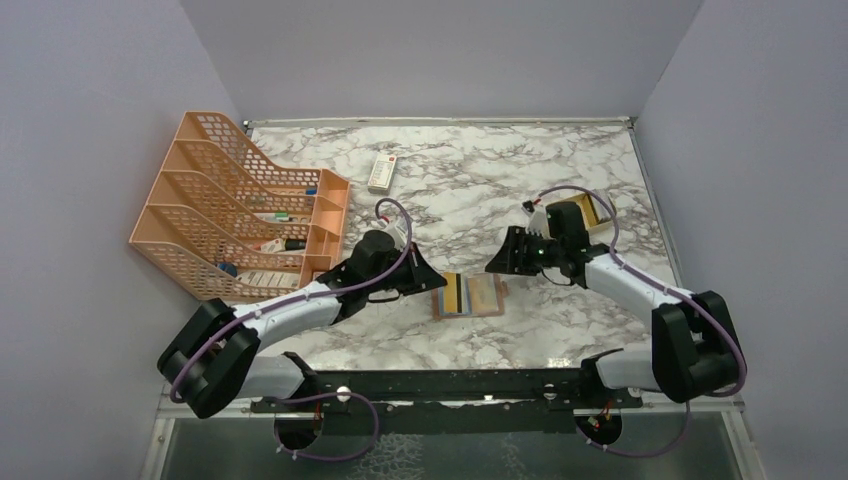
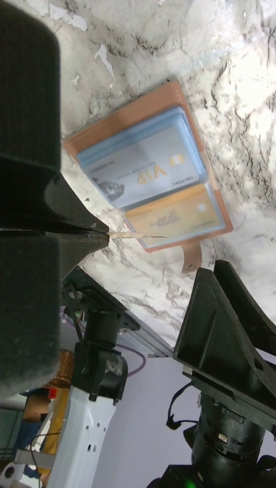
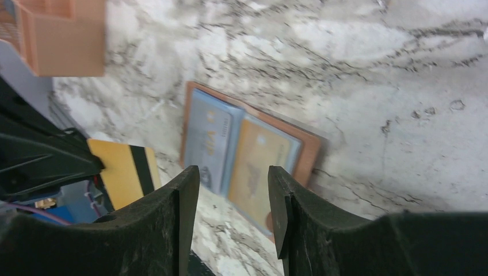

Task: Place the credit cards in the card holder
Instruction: Pick up the credit card from the storage box, then insert the credit card into the card holder.

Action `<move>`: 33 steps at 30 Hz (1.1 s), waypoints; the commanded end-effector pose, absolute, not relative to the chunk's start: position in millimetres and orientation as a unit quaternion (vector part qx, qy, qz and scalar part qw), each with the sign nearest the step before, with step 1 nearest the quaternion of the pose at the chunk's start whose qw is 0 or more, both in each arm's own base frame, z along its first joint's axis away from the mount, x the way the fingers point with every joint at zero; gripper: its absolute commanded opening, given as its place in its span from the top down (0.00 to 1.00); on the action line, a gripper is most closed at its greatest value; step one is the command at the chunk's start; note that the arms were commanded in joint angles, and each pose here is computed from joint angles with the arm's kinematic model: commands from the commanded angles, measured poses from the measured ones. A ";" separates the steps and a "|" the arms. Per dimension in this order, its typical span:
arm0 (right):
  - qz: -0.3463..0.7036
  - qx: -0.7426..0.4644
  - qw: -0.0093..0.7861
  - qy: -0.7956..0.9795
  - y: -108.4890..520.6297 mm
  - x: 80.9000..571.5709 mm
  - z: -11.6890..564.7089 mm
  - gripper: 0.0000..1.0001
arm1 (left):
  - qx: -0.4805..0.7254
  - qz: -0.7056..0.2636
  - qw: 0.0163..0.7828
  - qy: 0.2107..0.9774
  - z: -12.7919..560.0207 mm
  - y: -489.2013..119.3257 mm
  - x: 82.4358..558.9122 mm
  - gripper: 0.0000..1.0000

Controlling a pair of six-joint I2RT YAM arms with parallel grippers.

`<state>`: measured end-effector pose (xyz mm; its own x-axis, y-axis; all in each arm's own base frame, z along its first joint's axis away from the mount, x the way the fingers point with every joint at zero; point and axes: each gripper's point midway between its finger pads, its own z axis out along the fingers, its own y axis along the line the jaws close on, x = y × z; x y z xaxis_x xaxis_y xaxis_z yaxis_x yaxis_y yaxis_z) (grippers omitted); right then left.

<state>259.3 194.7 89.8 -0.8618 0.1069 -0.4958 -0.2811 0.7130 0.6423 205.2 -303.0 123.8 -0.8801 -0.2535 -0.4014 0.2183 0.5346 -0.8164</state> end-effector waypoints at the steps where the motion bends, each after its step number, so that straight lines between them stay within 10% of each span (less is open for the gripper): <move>1: 0.317 -0.061 0.239 0.916 180.6 262.8 62.6 0.51 | -0.002 -0.471 0.244 0.848 122.9 -307.1 216.6 1.00; 33: 0.278 -0.053 0.186 0.941 173.9 229.9 9.8 0.74 | 0.004 -0.457 0.170 0.873 79.0 -326.9 222.8 1.00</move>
<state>237.6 178.3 20.5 -0.9176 0.0080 -0.3975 -0.2193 0.8237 0.5229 218.3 -320.6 73.4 -0.9441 -0.1674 -0.2839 0.1301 0.6021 -0.7877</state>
